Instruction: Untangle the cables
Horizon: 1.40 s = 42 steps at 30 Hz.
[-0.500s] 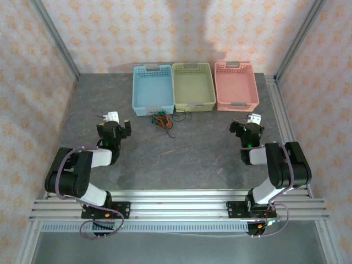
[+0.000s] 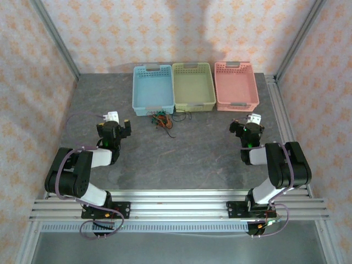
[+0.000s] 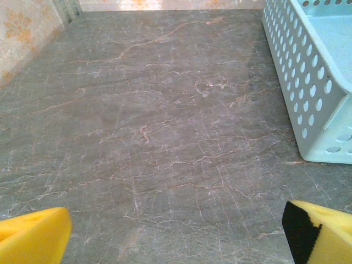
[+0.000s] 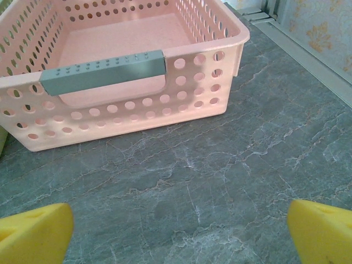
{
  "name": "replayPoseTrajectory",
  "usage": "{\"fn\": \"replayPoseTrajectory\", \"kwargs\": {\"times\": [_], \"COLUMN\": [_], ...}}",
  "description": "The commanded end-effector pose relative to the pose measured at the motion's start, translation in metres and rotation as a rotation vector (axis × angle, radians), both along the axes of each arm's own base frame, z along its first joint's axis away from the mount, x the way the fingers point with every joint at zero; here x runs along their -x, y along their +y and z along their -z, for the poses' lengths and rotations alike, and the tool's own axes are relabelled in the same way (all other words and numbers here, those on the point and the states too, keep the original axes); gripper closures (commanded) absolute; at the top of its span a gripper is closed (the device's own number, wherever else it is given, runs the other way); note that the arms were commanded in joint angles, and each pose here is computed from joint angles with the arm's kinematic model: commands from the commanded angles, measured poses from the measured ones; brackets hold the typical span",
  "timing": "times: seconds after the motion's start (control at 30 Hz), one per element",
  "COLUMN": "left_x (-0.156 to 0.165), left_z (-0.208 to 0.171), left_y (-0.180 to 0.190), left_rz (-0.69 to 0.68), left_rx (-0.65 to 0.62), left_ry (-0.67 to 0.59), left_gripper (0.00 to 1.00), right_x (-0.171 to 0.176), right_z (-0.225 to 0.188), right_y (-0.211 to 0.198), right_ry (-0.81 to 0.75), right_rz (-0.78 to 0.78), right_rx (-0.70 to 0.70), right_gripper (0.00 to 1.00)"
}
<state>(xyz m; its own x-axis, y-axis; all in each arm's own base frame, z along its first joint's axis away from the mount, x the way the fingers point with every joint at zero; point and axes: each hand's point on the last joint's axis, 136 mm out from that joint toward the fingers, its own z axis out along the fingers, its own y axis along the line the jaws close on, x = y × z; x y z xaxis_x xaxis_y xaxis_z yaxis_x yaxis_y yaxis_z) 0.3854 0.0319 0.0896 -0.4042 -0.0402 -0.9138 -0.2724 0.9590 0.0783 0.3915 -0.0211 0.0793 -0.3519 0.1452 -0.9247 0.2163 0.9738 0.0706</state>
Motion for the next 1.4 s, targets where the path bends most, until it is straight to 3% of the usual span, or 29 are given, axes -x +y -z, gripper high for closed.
{"fn": "replayPoseTrajectory", "kwargs": {"times": [0.0, 0.53, 0.77, 0.97, 1.07, 1.2, 1.27, 1.37], "left_x": [-0.002, -0.002, -0.002, 0.015, 0.034, 0.048, 0.061, 0.059], "left_z": [-0.008, -0.008, -0.008, -0.037, -0.065, -0.085, -0.085, -0.080], "left_y": [0.007, 0.007, 0.007, 0.018, 0.031, 0.024, 0.035, 0.025], "left_rz": [-0.031, -0.032, -0.035, -0.150, -0.264, -0.230, -0.337, -0.273], "left_rx": [-0.001, -0.001, -0.002, -0.049, 0.018, 0.166, 0.268, 0.358], "left_ry": [-0.035, -0.035, -0.037, -0.070, -0.096, -0.187, -0.221, -0.182], "left_gripper": [0.00, 0.00, 0.00, 0.00, 0.00, 0.00, 0.00, 0.00], "right_x": [-0.004, -0.004, -0.002, -0.003, -0.004, -0.002, -0.002, -0.002], "right_z": [-0.013, -0.014, -0.014, -0.014, -0.015, -0.014, -0.014, -0.014], "right_y": [-0.001, -0.001, 0.011, 0.010, 0.001, -0.011, -0.012, -0.012], "right_ry": [-0.041, -0.042, -0.057, -0.053, -0.048, -0.047, -0.046, -0.047], "right_rz": [-0.003, 0.000, -0.069, -0.067, -0.008, 0.066, 0.067, 0.070], "right_rx": [0.002, 0.004, 0.008, 0.008, 0.007, 0.000, 0.000, 0.006], "right_gripper": [0.01, 0.01, 0.01, 0.01, 0.01, 0.01, 0.01, 0.01]}}
